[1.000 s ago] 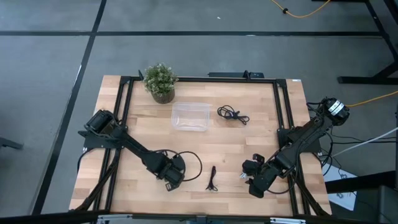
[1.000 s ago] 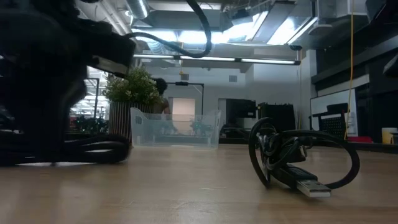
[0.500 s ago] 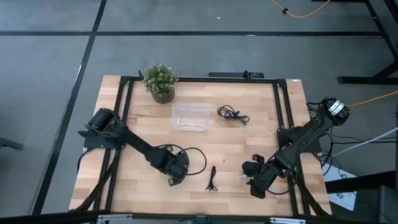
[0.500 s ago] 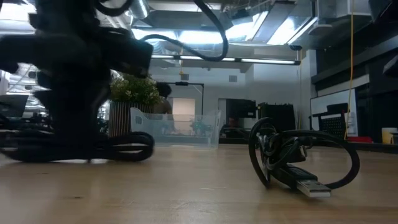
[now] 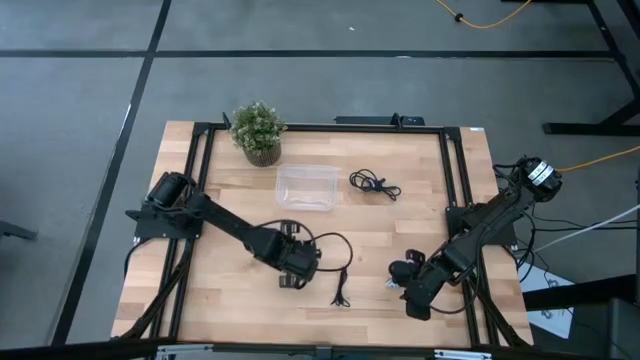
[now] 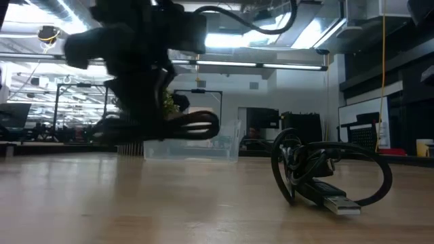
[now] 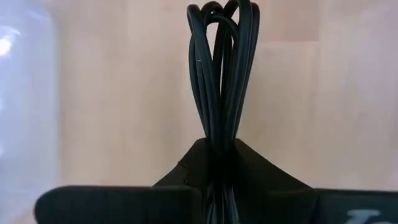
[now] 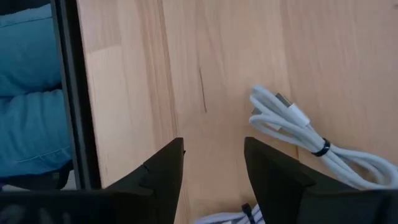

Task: Pick and place USB-C Cables
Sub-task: Put the left black charger cable into the transparent bin, then put the top white charger cable into the transparent bin, then put the white charger cable into the transparent bin

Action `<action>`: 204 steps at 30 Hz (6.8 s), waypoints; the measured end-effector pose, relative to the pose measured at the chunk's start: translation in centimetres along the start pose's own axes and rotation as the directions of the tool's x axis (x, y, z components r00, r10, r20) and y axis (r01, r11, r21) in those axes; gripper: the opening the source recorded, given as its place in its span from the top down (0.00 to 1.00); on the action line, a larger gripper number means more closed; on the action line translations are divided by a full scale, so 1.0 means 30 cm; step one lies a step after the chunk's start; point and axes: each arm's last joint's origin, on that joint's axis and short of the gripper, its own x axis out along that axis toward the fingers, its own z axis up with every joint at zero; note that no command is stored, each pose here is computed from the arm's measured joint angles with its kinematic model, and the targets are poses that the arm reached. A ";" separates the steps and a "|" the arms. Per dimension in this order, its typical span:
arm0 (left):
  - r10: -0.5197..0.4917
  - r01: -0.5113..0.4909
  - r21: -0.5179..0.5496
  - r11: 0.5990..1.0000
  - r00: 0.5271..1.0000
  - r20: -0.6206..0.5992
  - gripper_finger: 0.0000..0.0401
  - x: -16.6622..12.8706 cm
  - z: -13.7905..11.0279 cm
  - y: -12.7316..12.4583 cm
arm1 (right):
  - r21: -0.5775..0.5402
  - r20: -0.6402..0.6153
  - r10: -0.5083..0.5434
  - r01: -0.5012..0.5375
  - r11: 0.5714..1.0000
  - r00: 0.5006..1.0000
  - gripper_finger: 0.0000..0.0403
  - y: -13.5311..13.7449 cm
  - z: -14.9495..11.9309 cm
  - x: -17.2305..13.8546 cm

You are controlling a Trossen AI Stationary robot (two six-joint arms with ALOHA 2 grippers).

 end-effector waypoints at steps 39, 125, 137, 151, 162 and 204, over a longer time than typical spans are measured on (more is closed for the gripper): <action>0.062 -0.062 -0.047 0.997 0.998 -0.013 0.75 0.052 0.155 0.716 | 0.002 0.004 -0.001 0.001 1.000 1.000 0.57 -0.055 0.069 0.002; 0.191 -0.165 0.109 0.980 0.930 -0.315 0.75 -0.176 -0.073 -0.018 | -0.135 0.454 -0.558 0.673 0.728 0.695 0.91 -0.092 0.391 -0.053; 0.381 -0.364 0.165 0.917 0.920 -0.089 0.75 -0.269 -0.181 -0.182 | -0.214 0.582 -0.236 0.426 0.879 0.778 0.91 -0.389 0.731 -0.222; 0.567 -0.599 0.150 0.786 0.797 0.210 0.75 -0.352 -0.224 -0.199 | -0.035 0.500 -0.153 0.196 0.980 0.852 0.91 -0.774 0.949 -0.091; 0.562 -0.596 0.124 0.793 0.795 0.229 0.75 -0.354 -0.220 -0.200 | -0.067 0.430 -0.164 0.213 0.975 0.888 0.64 -0.807 0.968 -0.010; 0.556 -0.446 -0.378 0.812 0.787 0.268 0.75 -0.226 0.012 -0.054 | 0.634 -0.169 -0.094 0.181 0.752 0.981 0.59 -0.208 -0.139 -0.056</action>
